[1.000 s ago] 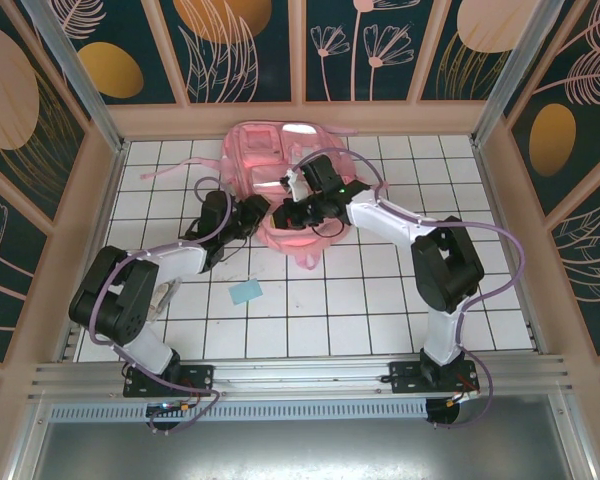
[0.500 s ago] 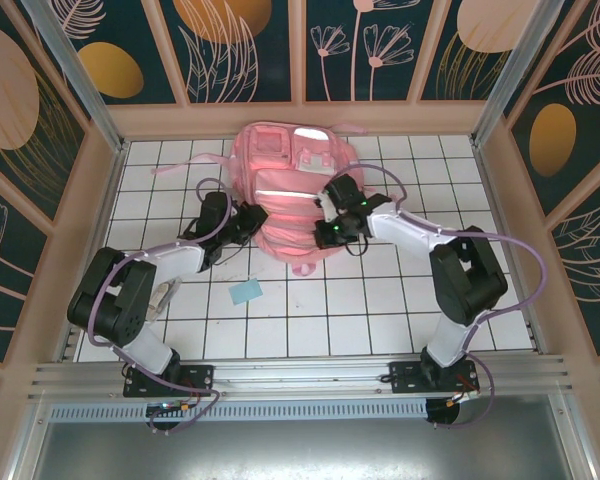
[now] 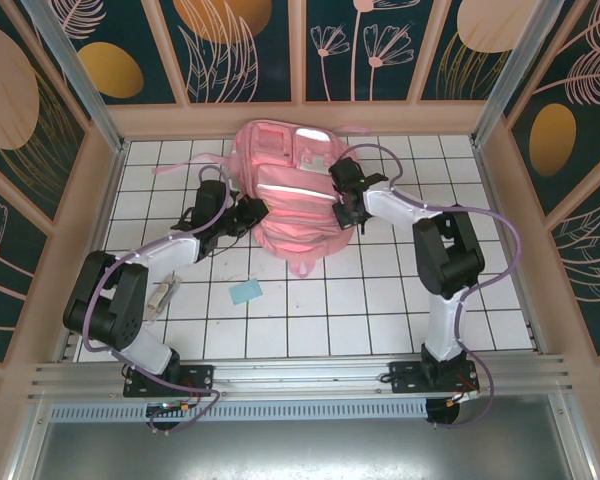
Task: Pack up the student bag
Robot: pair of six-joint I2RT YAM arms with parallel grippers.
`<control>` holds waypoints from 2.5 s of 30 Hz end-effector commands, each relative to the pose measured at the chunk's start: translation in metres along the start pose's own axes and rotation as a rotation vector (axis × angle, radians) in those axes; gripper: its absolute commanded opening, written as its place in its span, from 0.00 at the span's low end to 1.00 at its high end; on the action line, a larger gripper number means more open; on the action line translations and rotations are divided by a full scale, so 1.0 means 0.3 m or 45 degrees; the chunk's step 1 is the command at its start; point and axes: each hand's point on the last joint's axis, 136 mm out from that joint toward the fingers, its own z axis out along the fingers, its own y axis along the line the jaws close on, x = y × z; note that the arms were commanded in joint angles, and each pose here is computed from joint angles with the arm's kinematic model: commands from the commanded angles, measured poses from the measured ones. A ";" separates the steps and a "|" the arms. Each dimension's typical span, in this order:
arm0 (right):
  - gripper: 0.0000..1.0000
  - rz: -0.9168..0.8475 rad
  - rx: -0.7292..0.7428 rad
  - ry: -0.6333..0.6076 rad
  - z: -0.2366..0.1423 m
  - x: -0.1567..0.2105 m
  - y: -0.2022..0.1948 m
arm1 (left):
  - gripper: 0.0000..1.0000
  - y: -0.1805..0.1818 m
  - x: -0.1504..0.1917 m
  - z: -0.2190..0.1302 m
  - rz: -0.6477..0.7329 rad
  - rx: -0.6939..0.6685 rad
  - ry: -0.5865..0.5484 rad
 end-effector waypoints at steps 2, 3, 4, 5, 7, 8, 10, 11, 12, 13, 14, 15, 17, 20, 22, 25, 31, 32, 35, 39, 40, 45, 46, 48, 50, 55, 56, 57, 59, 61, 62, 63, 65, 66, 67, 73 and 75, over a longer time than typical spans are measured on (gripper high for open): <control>0.00 -0.010 0.426 -0.034 0.034 -0.050 -0.348 | 0.00 -0.079 -0.052 -0.039 0.229 0.086 0.073; 0.00 -0.003 0.414 -0.092 0.027 -0.087 -0.368 | 0.00 -0.086 -0.044 -0.037 0.248 0.092 0.100; 0.00 -0.006 0.411 -0.164 0.017 -0.128 -0.384 | 0.00 -0.106 -0.047 -0.040 0.277 0.111 0.116; 0.00 -0.015 0.414 -0.235 0.006 -0.163 -0.396 | 0.00 -0.110 -0.039 -0.039 0.287 0.119 0.141; 0.00 -0.055 0.404 -0.407 -0.029 -0.248 -0.407 | 0.00 -0.121 -0.025 -0.037 0.313 0.135 0.190; 0.00 -0.063 0.400 -0.464 -0.044 -0.277 -0.412 | 0.00 -0.119 -0.021 -0.035 0.322 0.131 0.206; 0.00 -0.084 0.363 -0.575 -0.067 -0.337 -0.412 | 0.00 -0.117 -0.014 -0.038 0.340 0.122 0.227; 0.00 -0.083 0.366 -0.609 -0.075 -0.357 -0.421 | 0.00 -0.117 -0.011 -0.040 0.347 0.123 0.235; 0.00 -0.083 0.379 -0.629 -0.075 -0.373 -0.433 | 0.00 -0.117 -0.005 -0.044 0.352 0.123 0.242; 0.00 -0.086 0.413 -0.639 -0.070 -0.383 -0.449 | 0.00 -0.116 0.001 -0.047 0.357 0.121 0.249; 0.00 -0.087 0.456 -0.649 -0.071 -0.393 -0.466 | 0.00 -0.117 0.003 -0.052 0.364 0.122 0.251; 0.00 -0.089 0.497 -0.647 -0.062 -0.397 -0.482 | 0.00 -0.117 0.005 -0.056 0.372 0.121 0.253; 0.00 -0.088 0.548 -0.656 -0.051 -0.409 -0.498 | 0.00 -0.115 0.010 -0.062 0.385 0.118 0.260; 0.00 -0.063 0.538 -0.690 -0.050 -0.425 -0.502 | 0.00 -0.110 0.018 -0.068 0.404 0.107 0.276; 0.00 -0.053 0.465 -0.697 -0.054 -0.434 -0.484 | 0.00 -0.109 0.024 -0.071 0.410 0.109 0.290; 0.00 -0.044 0.344 -0.712 -0.073 -0.425 -0.439 | 0.00 -0.106 0.023 -0.069 0.411 0.105 0.290; 0.21 0.027 0.214 -0.642 -0.122 -0.368 -0.409 | 0.00 -0.118 0.014 -0.045 0.378 0.140 0.293; 0.26 0.043 0.199 -0.621 -0.130 -0.358 -0.409 | 0.00 -0.121 0.013 -0.043 0.380 0.144 0.295; 0.38 0.088 0.178 -0.590 -0.163 -0.316 -0.409 | 0.00 -0.122 0.006 -0.041 0.384 0.136 0.290; 0.49 0.115 0.060 -0.595 -0.224 -0.265 -0.370 | 0.08 -0.098 -0.006 -0.043 0.392 0.070 0.273; 0.49 0.104 0.000 -0.601 -0.240 -0.256 -0.344 | 0.20 -0.077 -0.013 -0.044 0.394 0.021 0.262; 0.52 0.047 -0.279 -0.621 -0.301 -0.231 -0.213 | 0.81 0.043 -0.109 -0.102 0.377 -0.286 0.098; 0.65 0.034 -0.321 -0.622 -0.303 -0.225 -0.191 | 0.90 0.064 -0.136 -0.125 0.377 -0.353 0.043; 0.72 0.015 -0.379 -0.621 -0.301 -0.218 -0.160 | 0.98 0.082 -0.190 -0.173 0.376 -0.439 -0.069; 0.71 0.006 -0.427 -0.614 -0.289 -0.209 -0.132 | 0.99 0.080 -0.235 -0.210 0.368 -0.476 -0.169; 0.66 -0.032 -0.635 -0.592 -0.272 -0.207 -0.014 | 0.99 0.060 -0.247 -0.185 0.279 -0.367 -0.225; 0.66 -0.043 -0.666 -0.585 -0.269 -0.207 0.007 | 0.99 0.061 -0.237 -0.166 0.259 -0.339 -0.208; 0.65 -0.057 -0.696 -0.576 -0.264 -0.207 0.033 | 0.99 0.064 -0.226 -0.145 0.232 -0.305 -0.190; 0.66 -0.080 -0.741 -0.561 -0.251 -0.203 0.076 | 0.99 0.071 -0.199 -0.106 0.167 -0.229 -0.157; 0.65 -0.087 -0.790 -0.536 -0.233 -0.196 0.107 | 0.99 0.099 -0.163 -0.069 0.090 -0.171 -0.126; 0.66 -0.086 -0.810 -0.523 -0.225 -0.191 0.119 | 0.99 0.109 -0.153 -0.059 0.064 -0.156 -0.120; 0.65 -0.083 -0.825 -0.509 -0.214 -0.185 0.130 | 0.99 0.120 -0.146 -0.047 0.046 -0.144 -0.117; 0.65 -0.074 -0.851 -0.486 -0.192 -0.174 0.143 | 0.99 0.135 -0.135 -0.032 0.023 -0.130 -0.113; 0.66 -0.072 -0.866 -0.478 -0.183 -0.170 0.152 | 0.99 0.144 -0.135 -0.026 0.022 -0.132 -0.114; 0.66 -0.070 -0.880 -0.470 -0.173 -0.166 0.158 | 0.98 0.152 -0.135 -0.020 0.022 -0.137 -0.115; 0.66 -0.073 -0.952 -0.452 -0.141 -0.190 0.189 | 0.92 0.166 -0.164 0.023 0.048 -0.156 -0.119; 0.68 -0.068 -0.989 -0.409 -0.127 -0.178 0.208 | 0.86 0.176 -0.171 0.047 0.042 -0.158 -0.114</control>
